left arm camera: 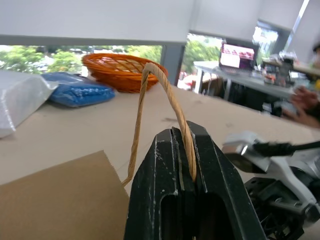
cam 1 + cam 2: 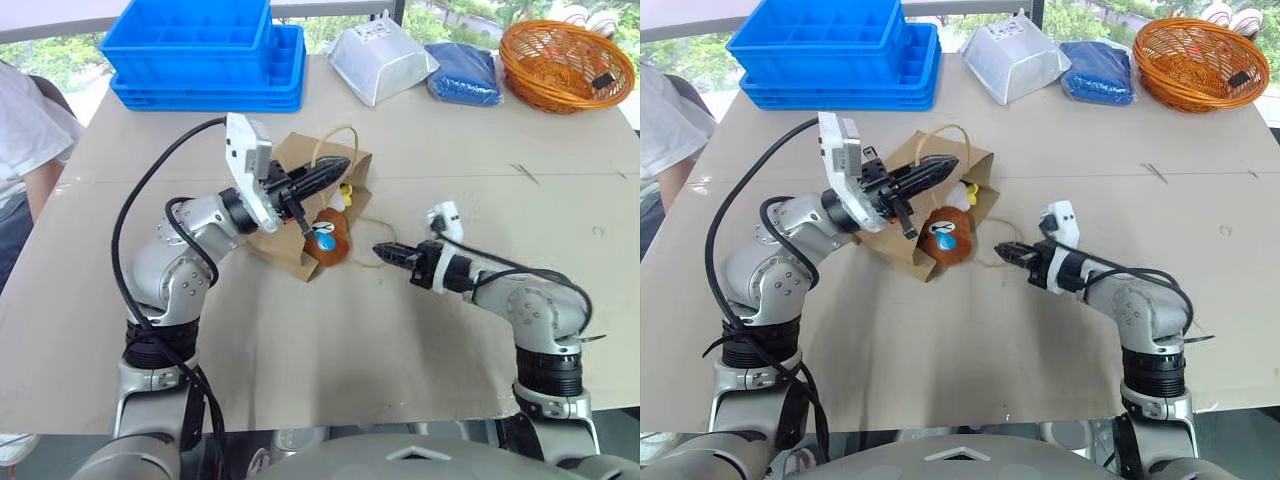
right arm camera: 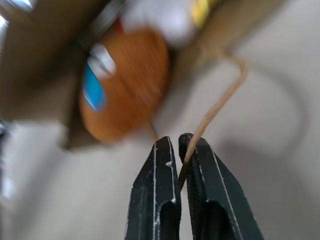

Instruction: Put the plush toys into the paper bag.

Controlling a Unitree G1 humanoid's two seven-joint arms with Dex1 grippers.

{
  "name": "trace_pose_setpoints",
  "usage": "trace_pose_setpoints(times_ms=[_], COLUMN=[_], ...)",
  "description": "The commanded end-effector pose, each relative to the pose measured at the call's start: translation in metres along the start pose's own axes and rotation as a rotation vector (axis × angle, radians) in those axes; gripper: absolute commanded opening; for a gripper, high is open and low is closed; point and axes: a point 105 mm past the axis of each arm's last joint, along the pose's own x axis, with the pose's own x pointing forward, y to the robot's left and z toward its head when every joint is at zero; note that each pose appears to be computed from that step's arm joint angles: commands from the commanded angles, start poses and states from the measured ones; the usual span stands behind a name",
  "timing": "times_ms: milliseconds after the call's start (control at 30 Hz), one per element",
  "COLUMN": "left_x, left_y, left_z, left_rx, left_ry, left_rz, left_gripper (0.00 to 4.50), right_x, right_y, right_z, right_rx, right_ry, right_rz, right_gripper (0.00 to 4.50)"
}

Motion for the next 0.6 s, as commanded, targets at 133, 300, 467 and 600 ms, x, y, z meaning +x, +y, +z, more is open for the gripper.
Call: trace_pose_setpoints(times_ms=[133, 300, 467, 600], left_x=[0.001, 0.004, 0.011, 0.022], left_y=[0.021, 0.034, 0.041, 0.036], left_z=[0.046, 0.051, 0.055, 0.056], left_rx=[-0.099, -0.092, -0.062, 0.001], left_ry=[-0.187, -0.201, -0.184, -0.141], left_rz=[0.072, 0.084, 0.063, -0.032], left_gripper=[0.00, 0.00, 0.00, 0.00], right_x=[-0.031, -0.042, -0.052, -0.053], right_y=[0.090, 0.125, 0.140, 0.141], right_z=[0.108, 0.138, 0.154, 0.147], right_rx=[-0.153, -0.161, -0.198, -0.201], right_ry=[-0.338, -0.371, -0.378, -0.351], right_rz=[0.319, 0.381, 0.360, 0.328], right_gripper=[0.03, 0.03, 0.03, 0.03])
